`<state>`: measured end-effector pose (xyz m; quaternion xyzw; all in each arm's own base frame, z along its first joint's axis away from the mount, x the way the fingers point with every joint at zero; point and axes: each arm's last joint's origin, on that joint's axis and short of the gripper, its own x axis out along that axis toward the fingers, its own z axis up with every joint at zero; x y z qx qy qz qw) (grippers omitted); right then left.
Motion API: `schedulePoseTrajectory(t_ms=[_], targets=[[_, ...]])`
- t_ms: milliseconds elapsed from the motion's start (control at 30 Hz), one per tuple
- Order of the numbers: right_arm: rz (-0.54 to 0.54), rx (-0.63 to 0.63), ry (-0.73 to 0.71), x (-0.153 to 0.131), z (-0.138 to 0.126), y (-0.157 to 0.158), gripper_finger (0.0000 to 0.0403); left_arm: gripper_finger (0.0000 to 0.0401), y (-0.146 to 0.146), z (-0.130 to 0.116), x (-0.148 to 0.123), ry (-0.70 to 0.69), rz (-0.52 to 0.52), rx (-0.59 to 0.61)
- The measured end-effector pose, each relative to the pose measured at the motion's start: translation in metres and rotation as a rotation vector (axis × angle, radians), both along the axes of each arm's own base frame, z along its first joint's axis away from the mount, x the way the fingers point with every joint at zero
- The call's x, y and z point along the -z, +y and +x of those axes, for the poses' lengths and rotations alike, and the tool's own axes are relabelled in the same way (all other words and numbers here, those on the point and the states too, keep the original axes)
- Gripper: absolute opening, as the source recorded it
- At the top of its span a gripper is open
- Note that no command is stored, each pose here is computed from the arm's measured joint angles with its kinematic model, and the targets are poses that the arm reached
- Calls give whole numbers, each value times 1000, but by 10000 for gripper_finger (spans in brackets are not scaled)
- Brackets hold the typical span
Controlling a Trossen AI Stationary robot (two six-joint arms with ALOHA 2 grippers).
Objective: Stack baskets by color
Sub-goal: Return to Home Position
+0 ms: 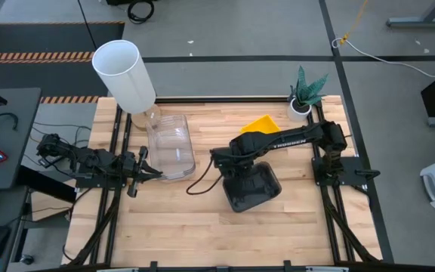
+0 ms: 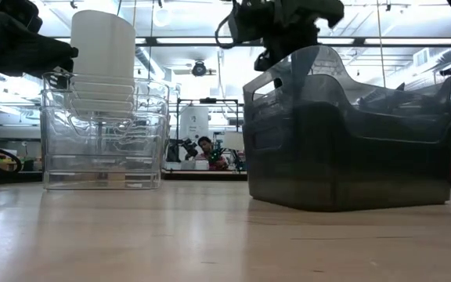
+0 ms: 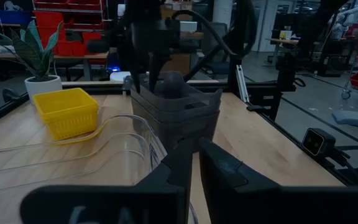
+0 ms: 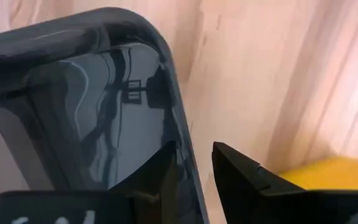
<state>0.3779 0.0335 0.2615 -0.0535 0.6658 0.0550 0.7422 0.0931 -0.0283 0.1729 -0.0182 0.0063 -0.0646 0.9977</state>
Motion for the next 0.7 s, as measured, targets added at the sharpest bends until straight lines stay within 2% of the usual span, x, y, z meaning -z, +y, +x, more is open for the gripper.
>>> schedulePoseTrajectory(t_ms=[167, 267, 533, 700], targets=[[8, 95, 6, -18, -1, -4, 109, 35, 0, 0, 0, 0, 0, 0], [13, 111, -18, -24, 0, -5, 109, 30, 0, 0, 0, 0, 0, 0], [-14, 119, 15, -15, -4, -5, 109, 33, 0, 0, 0, 0, 0, 0], [-3, 106, -143, -27, -13, -2, 104, 39, 0, 0, 0, 0, 0, 0]])
